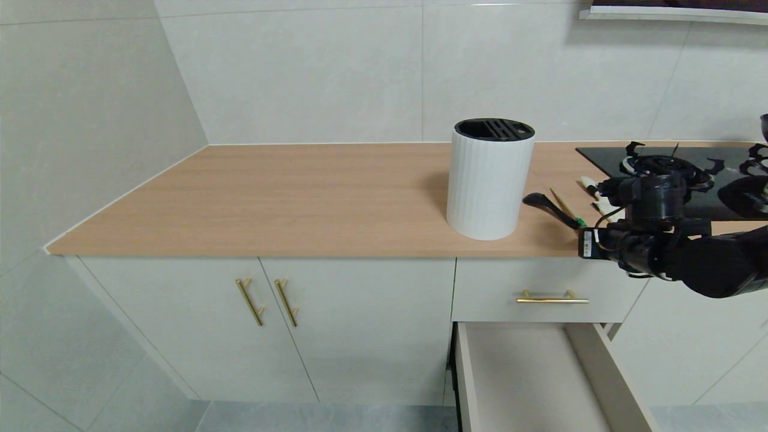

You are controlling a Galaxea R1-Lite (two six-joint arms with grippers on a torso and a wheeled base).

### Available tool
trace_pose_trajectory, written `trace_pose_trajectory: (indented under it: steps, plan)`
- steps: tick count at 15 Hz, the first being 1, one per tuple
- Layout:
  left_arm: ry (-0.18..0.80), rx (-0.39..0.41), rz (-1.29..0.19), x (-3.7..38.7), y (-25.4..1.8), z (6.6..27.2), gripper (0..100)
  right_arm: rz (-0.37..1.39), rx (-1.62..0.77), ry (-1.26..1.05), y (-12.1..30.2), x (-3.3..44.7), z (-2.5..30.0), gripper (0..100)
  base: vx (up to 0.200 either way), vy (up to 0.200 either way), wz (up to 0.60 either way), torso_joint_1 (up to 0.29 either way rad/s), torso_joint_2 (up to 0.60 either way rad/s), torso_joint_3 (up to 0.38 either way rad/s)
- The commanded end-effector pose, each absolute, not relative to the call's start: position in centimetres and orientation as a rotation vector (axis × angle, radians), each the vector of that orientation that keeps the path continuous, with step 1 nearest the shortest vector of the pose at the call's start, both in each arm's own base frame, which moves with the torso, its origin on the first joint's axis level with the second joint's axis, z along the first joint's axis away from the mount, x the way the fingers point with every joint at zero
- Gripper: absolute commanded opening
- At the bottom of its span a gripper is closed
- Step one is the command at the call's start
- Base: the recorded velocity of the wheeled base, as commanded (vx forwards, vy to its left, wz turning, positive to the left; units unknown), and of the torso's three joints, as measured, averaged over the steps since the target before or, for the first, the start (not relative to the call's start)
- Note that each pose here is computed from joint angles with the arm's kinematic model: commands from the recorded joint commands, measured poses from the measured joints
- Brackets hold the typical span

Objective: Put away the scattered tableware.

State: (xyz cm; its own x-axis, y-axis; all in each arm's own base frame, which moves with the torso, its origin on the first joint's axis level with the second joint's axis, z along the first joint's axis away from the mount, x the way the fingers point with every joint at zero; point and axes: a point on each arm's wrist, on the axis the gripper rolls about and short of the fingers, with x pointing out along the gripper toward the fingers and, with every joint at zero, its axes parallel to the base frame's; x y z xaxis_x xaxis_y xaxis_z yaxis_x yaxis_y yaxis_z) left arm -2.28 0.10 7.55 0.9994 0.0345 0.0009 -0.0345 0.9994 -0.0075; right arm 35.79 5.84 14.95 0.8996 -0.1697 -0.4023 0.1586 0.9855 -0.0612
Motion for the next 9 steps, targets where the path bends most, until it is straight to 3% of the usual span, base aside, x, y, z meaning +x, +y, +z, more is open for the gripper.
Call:
trace_pose_trajectory:
  steps: [1,9]
  plan:
    - [0.0,-0.008,0.035,-2.3,0.1,7.5,100,-0.169,-0.022,0.405,5.8,35.5,15.5,0,0.0,0.0,0.0,0.0,0.0,0.0]
    - [-0.002,-0.008,0.035,-2.3,0.1,7.6,100,-0.155,0.031,0.296,4.9,29.1,22.6,0,0.0,0.0,0.0,0.0,0.0,0.0]
